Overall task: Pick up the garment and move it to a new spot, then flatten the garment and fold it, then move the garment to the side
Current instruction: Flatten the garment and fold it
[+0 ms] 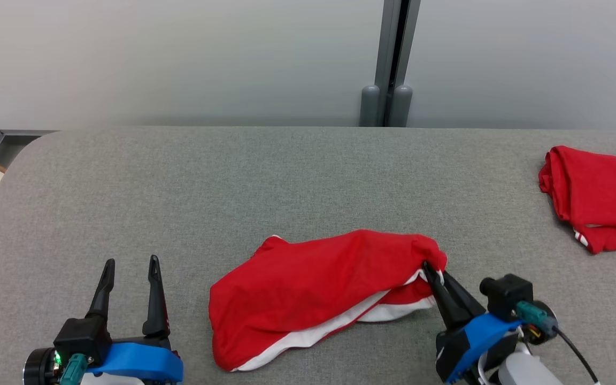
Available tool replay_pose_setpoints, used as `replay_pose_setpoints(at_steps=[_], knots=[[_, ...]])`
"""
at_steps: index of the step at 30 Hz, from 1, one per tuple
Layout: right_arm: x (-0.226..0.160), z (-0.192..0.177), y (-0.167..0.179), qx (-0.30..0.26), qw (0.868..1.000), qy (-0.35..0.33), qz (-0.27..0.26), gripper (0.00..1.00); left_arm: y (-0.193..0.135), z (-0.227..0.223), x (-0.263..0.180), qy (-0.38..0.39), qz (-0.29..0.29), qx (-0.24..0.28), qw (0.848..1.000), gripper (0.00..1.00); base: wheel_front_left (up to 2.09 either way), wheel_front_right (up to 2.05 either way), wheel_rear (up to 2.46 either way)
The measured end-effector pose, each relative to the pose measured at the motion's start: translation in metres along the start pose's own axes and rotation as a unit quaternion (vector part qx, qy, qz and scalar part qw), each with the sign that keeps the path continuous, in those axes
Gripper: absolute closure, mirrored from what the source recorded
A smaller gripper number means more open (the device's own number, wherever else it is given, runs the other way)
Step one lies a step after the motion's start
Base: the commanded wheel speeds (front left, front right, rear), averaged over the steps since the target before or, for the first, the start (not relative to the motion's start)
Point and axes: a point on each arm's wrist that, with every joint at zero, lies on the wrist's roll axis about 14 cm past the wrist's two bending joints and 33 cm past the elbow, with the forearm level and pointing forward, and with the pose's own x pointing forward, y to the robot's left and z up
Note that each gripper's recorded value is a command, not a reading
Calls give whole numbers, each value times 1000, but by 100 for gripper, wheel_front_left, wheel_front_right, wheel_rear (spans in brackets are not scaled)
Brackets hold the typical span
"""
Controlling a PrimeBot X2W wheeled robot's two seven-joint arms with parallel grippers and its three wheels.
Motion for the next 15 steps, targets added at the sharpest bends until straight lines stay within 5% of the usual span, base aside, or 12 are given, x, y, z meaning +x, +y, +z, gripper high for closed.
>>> replay_pose_setpoints(at_steps=[14, 15], knots=[[-77, -63, 20, 26, 997, 71, 8, 100, -14, -2, -4, 3, -18, -10, 1000, 0, 0, 0, 0], [-79, -64, 18, 30, 997, 71, 3, 44, -14, -3, -4, 4, -19, -11, 1000, 0, 0, 0, 0]])
